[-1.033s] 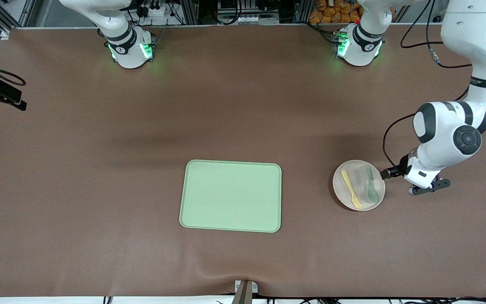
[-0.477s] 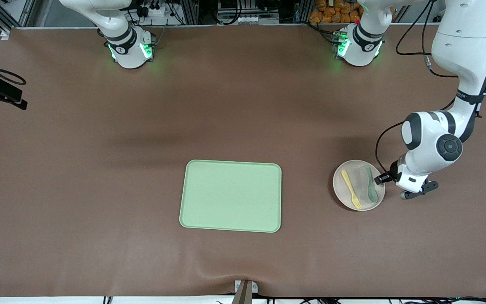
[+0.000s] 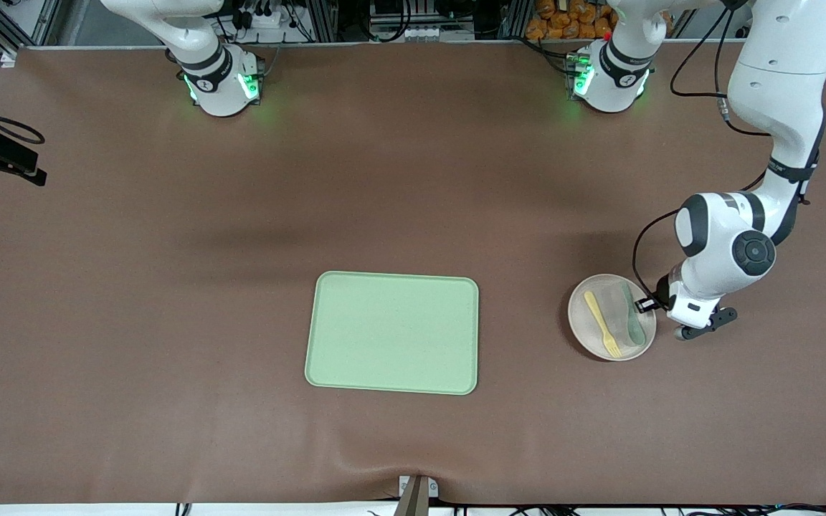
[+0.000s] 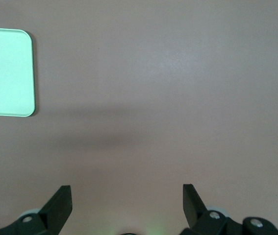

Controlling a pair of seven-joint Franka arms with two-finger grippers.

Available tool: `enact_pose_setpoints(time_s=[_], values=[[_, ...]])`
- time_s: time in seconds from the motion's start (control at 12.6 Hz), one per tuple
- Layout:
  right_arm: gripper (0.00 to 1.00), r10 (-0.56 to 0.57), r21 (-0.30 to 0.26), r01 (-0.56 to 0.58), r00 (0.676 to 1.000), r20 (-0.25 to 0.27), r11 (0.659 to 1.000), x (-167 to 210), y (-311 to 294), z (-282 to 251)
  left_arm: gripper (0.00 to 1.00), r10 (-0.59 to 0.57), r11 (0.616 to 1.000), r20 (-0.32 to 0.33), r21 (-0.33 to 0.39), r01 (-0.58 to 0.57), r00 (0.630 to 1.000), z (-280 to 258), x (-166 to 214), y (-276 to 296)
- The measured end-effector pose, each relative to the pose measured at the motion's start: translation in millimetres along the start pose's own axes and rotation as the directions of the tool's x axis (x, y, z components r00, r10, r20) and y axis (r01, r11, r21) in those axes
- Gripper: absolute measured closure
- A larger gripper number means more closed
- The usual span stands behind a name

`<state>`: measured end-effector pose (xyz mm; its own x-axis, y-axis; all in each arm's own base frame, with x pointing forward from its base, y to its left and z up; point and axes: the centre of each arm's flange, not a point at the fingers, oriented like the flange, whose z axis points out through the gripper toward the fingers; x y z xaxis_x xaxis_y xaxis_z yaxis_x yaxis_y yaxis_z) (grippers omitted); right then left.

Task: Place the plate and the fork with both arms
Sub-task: 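Close the left gripper on the white plate rim, then slide the white plate with the left gripper onto the green tray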

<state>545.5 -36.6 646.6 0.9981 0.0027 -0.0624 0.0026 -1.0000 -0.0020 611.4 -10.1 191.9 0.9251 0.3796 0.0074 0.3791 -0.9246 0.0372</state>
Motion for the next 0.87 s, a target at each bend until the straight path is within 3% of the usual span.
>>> enact_pose_setpoints(time_s=[0.48,0.64,0.87], values=[[0.00,0.000,0.000,0.000,1.000,0.007,1.000,-1,0,1,0.86,-0.017,1.000,-0.025,-0.026,0.017,1.000,-13,-16,56],[0.00,0.000,0.001,0.000,1.000,0.013,1.000,-1,0,1,0.95,-0.028,0.998,-0.042,-0.054,0.025,0.999,-39,-23,99],[0.00,0.000,0.001,0.000,1.000,0.019,1.000,-2,0,2,0.95,-0.053,0.996,-0.018,-0.076,0.052,0.998,-95,-26,161]])
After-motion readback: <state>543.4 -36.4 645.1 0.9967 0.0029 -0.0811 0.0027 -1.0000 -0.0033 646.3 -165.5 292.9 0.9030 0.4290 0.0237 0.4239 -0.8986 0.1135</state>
